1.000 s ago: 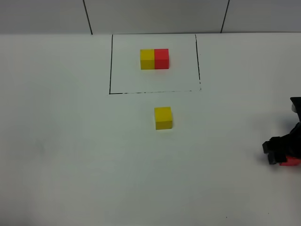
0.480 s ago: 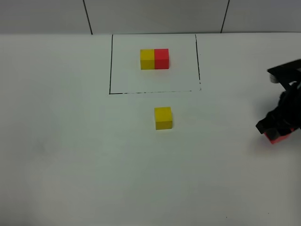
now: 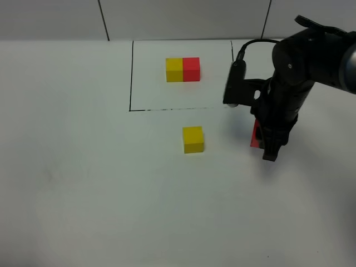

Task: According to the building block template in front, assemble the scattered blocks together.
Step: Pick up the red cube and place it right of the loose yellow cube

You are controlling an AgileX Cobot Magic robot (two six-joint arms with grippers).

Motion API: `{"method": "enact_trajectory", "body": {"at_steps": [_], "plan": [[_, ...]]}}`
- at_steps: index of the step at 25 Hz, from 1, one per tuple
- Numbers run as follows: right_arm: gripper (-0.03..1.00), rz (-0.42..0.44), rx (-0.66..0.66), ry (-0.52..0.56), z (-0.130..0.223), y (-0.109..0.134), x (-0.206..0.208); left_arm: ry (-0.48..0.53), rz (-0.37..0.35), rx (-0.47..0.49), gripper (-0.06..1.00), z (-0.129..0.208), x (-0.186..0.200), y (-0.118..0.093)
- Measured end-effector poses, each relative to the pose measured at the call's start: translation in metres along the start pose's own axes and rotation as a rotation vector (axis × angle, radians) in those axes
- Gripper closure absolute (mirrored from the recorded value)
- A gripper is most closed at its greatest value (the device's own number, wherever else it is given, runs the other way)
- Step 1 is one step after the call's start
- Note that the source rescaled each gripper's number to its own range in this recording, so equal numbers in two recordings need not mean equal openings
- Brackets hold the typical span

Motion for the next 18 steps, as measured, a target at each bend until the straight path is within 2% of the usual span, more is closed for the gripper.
{"method": "enact_trajectory", "body": {"at_steps": [4, 10, 18], "plan": [[0.95, -0.037, 0.063, 0.016, -0.016, -0.002, -0.007, 0.000, 0.000, 0.000, 0.14, 0.000, 0.000, 0.000], [0.95, -0.042, 0.168, -0.007, -0.043, -0.003, -0.008, 0.000, 0.000, 0.000, 0.14, 0.000, 0.000, 0.000], [0.95, -0.106, 0.212, 0.001, -0.063, -0.004, -0.029, 0.000, 0.000, 0.000, 0.14, 0.000, 0.000, 0.000]]}}
Point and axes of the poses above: a point on each arm's last joint axis where the gripper is mounted, x pointing back along that axis away from the gripper, y along the wrist's bending axis when the last joint is at zero, z = x × y, the point moved 8 cm from there along -x, pointing out along that axis toward the gripper, and after that the axes turned 12 degrees about -x, right-handed, at the moved point
